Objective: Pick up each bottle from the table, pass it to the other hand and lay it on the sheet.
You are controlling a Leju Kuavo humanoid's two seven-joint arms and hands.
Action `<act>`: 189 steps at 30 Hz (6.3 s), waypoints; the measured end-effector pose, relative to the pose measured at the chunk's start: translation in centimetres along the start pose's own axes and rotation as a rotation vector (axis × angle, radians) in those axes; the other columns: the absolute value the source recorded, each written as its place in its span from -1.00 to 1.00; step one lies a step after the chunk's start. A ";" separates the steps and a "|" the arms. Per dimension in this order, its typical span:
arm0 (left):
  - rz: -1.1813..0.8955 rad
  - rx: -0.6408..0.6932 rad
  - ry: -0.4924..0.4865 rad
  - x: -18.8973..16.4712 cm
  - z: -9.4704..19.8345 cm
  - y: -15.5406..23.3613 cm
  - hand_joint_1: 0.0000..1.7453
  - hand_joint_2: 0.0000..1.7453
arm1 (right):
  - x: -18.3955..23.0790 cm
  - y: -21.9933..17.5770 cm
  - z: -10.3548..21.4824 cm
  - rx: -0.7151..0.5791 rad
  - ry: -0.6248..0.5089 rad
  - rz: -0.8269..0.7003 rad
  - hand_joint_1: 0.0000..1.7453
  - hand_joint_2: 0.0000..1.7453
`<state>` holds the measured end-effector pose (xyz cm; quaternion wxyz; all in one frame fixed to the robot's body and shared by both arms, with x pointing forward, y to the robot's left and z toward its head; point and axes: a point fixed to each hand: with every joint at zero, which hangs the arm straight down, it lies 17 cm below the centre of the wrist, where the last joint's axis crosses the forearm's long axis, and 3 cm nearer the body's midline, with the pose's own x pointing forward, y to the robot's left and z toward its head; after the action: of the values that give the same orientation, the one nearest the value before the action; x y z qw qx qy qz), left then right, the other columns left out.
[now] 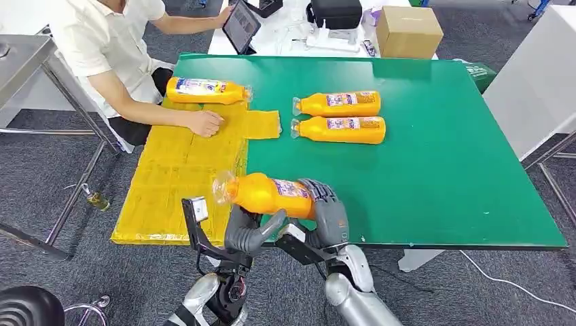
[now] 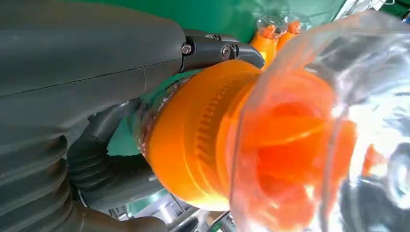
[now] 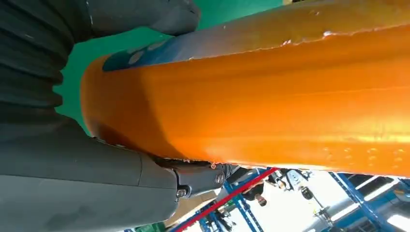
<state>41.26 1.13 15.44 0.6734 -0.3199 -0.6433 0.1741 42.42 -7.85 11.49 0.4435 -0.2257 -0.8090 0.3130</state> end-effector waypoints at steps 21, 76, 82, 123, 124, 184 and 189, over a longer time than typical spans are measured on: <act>0.018 -0.006 -0.071 2.2 -1.1 0.2 1.00 1.00 | 4.7 4.9 0.1 0.196 -0.072 -0.243 0.92 1.00; -1.908 0.203 -0.168 14.7 -8.1 19.0 1.00 1.00 | 6.2 -27.3 5.9 -0.819 -0.087 0.179 -1.00 -1.00; -1.928 0.201 -0.119 14.2 -9.0 19.9 1.00 1.00 | 5.9 -26.4 5.7 -0.798 -0.079 0.167 -1.00 -1.00; -1.093 -0.079 -0.026 3.7 -10.0 12.9 -1.00 1.00 | 2.0 -19.6 4.7 -0.636 0.004 0.084 -1.00 -1.00; -1.032 -0.081 -0.055 3.9 -9.7 12.1 -1.00 1.00 | 2.0 -19.6 4.8 -0.635 0.003 0.085 -1.00 -1.00; -0.495 -0.163 -0.520 7.8 2.0 -5.9 -1.00 1.00 | -20.1 -8.7 3.2 0.093 0.268 0.562 -1.00 1.00; -0.486 -0.164 -0.499 7.3 1.8 -5.9 -1.00 1.00 | -20.7 -7.4 3.0 0.147 0.280 0.573 -1.00 1.00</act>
<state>39.27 1.87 24.74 0.4893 -0.1581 -0.8572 0.0297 49.62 -27.32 3.57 0.4594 -0.4522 -0.6191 0.4486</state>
